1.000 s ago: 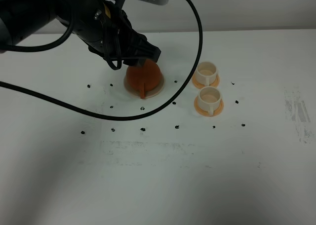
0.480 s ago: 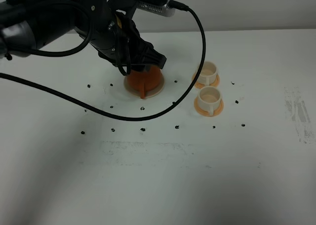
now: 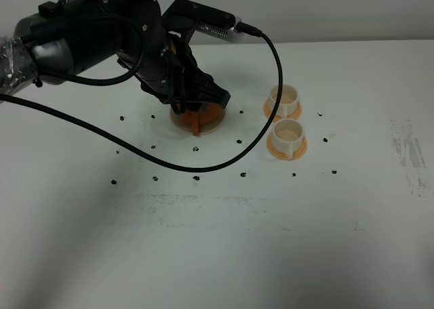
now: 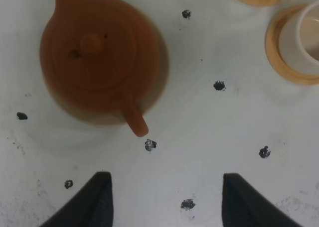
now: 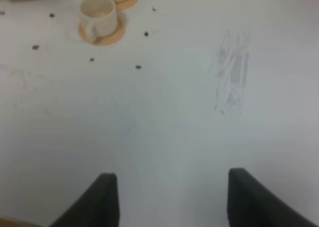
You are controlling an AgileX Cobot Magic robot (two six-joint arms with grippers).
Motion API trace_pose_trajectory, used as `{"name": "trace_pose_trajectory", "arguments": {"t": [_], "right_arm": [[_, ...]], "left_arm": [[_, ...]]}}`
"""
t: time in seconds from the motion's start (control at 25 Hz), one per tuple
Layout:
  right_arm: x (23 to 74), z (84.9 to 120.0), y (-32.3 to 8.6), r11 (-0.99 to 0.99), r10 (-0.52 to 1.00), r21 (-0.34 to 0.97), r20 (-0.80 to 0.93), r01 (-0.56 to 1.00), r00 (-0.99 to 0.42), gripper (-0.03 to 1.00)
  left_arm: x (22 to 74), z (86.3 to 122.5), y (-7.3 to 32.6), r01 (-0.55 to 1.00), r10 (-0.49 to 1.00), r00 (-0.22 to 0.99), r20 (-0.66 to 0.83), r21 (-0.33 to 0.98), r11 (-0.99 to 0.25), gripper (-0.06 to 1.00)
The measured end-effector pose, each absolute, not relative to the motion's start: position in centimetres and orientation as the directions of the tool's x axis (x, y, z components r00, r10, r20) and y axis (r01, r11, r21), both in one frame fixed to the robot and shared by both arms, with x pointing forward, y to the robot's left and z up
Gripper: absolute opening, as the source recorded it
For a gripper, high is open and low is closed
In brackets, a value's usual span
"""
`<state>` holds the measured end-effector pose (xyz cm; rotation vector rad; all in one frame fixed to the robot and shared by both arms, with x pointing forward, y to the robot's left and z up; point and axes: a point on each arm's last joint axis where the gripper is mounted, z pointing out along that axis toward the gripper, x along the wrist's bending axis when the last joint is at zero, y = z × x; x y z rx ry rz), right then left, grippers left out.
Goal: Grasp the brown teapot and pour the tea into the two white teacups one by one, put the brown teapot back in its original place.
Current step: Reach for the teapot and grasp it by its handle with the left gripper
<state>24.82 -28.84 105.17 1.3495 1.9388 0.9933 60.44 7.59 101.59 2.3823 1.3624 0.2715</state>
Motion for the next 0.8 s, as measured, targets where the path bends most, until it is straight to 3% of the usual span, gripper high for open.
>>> {"name": "trace_pose_trajectory", "arguments": {"t": [0.8], "right_arm": [[23.1, 105.1, -28.9, 0.144, 0.965, 0.888, -0.029, 0.437, -0.259, 0.50]], "left_arm": [[60.6, 101.6, 7.7, 0.776, 0.856, 0.517, 0.002, 0.423, -0.469, 0.51]]}}
